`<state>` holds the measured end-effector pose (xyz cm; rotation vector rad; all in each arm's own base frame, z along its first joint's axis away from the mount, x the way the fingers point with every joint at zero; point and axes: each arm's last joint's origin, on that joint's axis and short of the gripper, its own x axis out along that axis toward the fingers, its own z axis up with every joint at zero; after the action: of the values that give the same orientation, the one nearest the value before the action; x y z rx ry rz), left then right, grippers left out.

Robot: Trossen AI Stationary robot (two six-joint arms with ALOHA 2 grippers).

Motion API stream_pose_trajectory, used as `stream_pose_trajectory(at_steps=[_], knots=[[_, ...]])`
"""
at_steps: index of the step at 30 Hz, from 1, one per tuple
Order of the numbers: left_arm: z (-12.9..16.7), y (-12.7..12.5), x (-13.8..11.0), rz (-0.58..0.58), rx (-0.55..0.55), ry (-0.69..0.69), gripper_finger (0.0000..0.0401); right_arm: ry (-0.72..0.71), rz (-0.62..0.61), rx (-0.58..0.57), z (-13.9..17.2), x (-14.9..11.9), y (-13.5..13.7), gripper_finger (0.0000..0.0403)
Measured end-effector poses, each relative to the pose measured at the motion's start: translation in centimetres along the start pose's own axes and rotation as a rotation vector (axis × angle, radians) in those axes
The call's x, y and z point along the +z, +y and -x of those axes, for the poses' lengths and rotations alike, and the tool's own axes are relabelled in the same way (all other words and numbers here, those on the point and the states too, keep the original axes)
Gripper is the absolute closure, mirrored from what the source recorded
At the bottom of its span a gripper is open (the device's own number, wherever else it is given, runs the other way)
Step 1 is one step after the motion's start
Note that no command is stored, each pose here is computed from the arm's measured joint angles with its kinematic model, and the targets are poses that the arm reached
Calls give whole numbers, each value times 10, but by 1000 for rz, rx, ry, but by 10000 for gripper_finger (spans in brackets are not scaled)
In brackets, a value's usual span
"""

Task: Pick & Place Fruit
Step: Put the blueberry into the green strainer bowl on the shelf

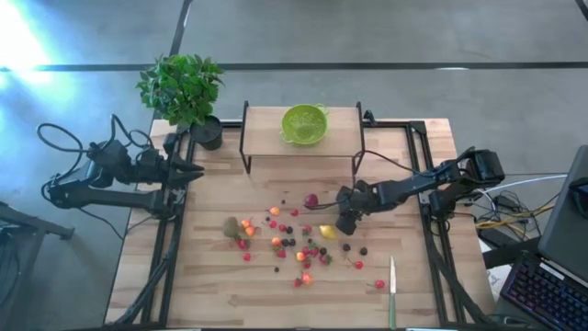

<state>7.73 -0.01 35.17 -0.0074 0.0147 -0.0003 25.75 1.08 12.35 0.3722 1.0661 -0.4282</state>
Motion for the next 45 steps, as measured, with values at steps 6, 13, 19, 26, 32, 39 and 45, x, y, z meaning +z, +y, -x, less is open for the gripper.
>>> stream_pose_trajectory(at_steps=[6,13,19,26,32,39,45], knots=[[0,0,0,0,0,0,339,-13,0,6,-1,-1,0,279],[0,0,0,0,1,-1,339,-18,1,8,-1,-1,0,315],[0,0,0,0,0,0,339,-19,6,9,-1,-1,0,362],[0,0,0,0,1,0,339,-18,10,11,-1,-1,0,364],[0,0,0,0,0,0,339,-18,55,35,2,3,3,357],[0,0,0,0,1,-1,339,-51,137,91,12,21,14,369],[0,0,0,0,0,0,339,-100,258,125,30,48,27,357]])
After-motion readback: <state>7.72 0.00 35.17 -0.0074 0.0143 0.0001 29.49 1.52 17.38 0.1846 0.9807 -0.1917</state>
